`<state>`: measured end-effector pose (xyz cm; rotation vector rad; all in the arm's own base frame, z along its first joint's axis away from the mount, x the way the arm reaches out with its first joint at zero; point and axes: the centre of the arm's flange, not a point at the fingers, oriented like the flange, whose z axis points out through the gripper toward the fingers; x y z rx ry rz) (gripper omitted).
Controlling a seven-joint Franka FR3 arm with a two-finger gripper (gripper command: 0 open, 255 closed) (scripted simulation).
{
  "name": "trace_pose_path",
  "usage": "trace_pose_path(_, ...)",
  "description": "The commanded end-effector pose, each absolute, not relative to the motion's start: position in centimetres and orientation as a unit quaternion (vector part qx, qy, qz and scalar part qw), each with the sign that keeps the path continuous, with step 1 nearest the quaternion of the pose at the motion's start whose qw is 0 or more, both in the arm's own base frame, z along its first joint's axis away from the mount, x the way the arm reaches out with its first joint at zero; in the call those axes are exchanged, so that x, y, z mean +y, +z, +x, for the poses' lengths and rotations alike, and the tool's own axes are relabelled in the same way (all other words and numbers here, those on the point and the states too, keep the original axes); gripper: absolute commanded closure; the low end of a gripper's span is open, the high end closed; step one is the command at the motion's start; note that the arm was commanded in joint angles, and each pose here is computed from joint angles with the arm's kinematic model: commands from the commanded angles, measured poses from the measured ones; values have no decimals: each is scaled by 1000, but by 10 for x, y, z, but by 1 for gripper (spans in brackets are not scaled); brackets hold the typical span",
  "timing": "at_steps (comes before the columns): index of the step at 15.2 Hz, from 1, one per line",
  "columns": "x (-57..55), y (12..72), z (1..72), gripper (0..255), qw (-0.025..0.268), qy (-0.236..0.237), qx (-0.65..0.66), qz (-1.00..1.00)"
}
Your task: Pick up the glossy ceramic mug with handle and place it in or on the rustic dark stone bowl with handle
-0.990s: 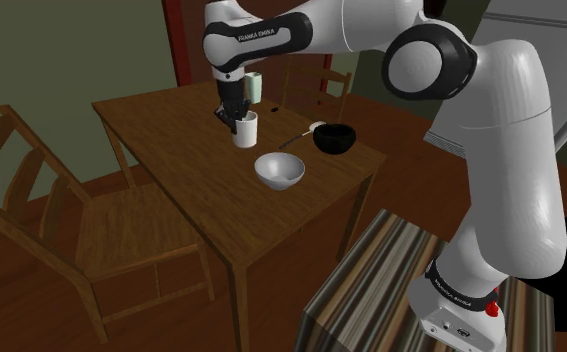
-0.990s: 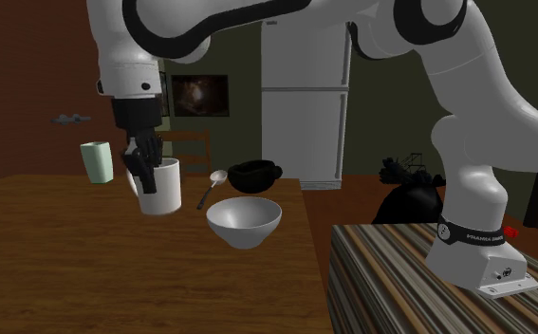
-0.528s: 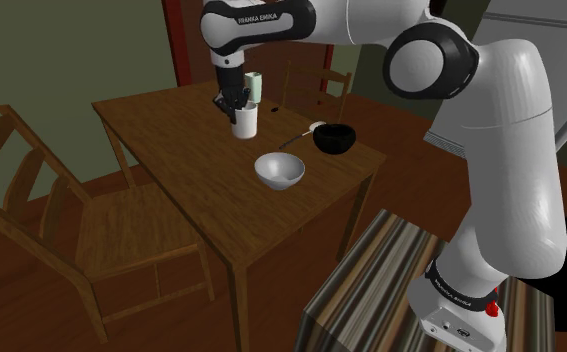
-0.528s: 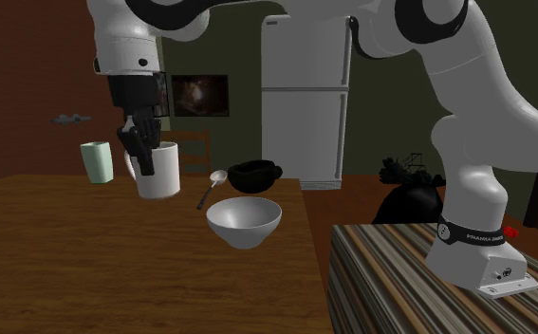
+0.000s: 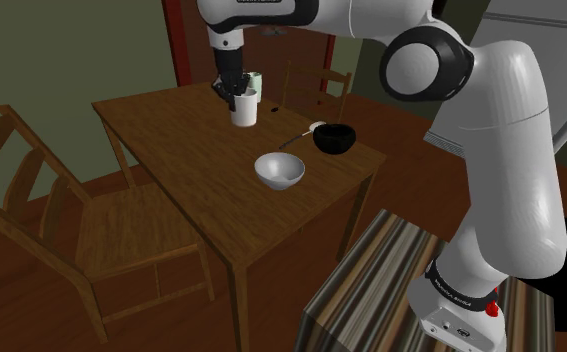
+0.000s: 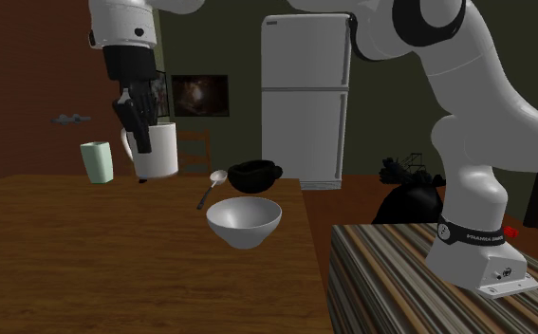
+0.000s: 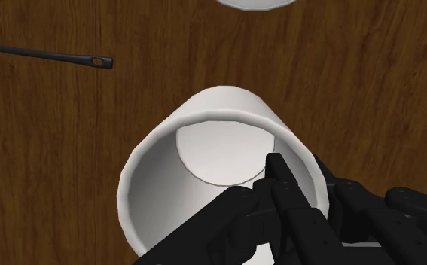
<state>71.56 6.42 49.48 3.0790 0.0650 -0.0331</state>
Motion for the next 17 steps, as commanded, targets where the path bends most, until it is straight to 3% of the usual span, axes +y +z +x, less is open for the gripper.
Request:
trace_pose_path(1, 64, 506, 715, 255, 31, -11, 21, 999)
trace_pose_path(17, -81, 530, 624, 255, 31, -11, 21, 999)
